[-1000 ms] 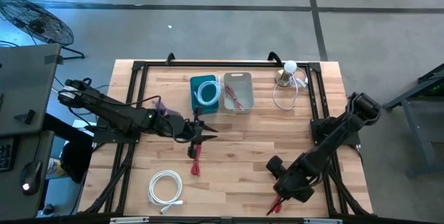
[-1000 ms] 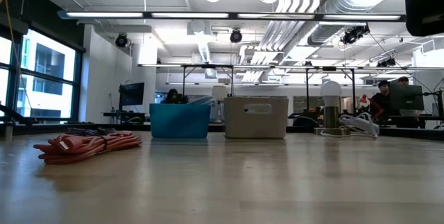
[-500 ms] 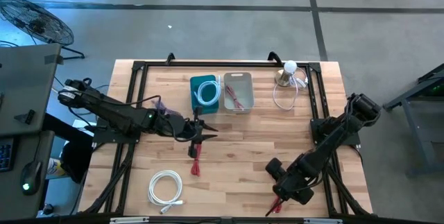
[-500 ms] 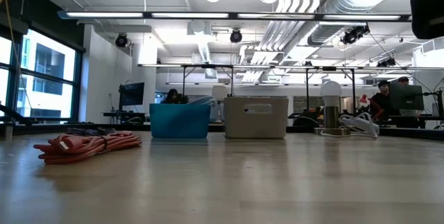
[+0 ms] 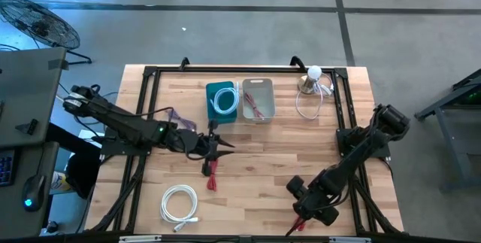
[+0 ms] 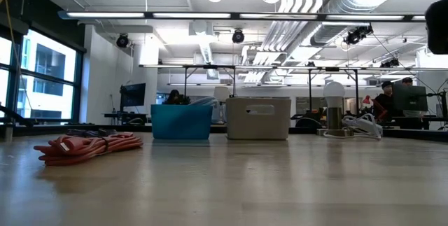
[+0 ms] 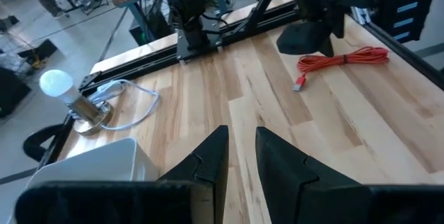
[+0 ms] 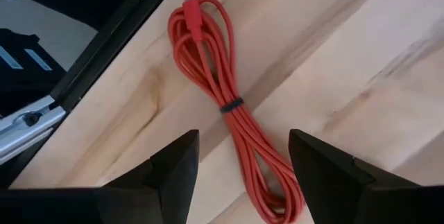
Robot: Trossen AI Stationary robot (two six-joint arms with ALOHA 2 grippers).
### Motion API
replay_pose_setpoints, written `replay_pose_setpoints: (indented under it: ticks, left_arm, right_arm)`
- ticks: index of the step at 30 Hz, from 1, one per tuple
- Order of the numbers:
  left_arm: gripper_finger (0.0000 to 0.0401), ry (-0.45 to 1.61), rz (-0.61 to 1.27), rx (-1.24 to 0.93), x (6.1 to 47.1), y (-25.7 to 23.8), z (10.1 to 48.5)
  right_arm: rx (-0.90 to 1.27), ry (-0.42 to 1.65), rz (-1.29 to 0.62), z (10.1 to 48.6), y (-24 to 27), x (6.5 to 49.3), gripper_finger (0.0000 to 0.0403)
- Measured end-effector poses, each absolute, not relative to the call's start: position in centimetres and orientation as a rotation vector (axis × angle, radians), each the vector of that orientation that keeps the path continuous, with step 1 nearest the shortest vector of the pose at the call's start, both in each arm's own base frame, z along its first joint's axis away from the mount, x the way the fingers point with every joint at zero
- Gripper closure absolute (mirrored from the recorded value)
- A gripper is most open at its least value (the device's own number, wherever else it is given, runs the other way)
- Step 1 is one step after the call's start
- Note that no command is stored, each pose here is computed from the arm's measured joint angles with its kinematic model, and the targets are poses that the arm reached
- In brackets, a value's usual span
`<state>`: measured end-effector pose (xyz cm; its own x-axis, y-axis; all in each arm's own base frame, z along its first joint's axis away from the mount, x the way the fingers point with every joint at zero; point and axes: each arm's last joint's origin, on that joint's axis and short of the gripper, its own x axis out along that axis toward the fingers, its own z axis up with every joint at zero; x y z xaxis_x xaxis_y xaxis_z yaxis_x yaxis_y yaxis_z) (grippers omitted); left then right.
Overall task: Pick & Place USB Port
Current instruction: Put the bottom red charger cable into the gray bin
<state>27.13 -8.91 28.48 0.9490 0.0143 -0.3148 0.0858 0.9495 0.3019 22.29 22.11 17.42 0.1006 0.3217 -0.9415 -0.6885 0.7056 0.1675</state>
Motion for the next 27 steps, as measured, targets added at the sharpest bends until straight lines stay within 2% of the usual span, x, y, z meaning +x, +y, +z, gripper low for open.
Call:
replay_pose_setpoints:
  ticks: [10, 27]
  left_arm:
    - [0.0329, 0.311, -0.017, 0.336, 26.5, -10.5, 28.5]
    - [0.0329, 0.255, -0.008, 0.303, 25.3, -14.2, 28.4]
  right_arm:
    - [-0.339, 1.238, 0.814, 16.4, 22.8, 22.9, 0.0187]
    - [-0.297, 1.272, 0.772, 14.7, 22.2, 22.3, 0.0187]
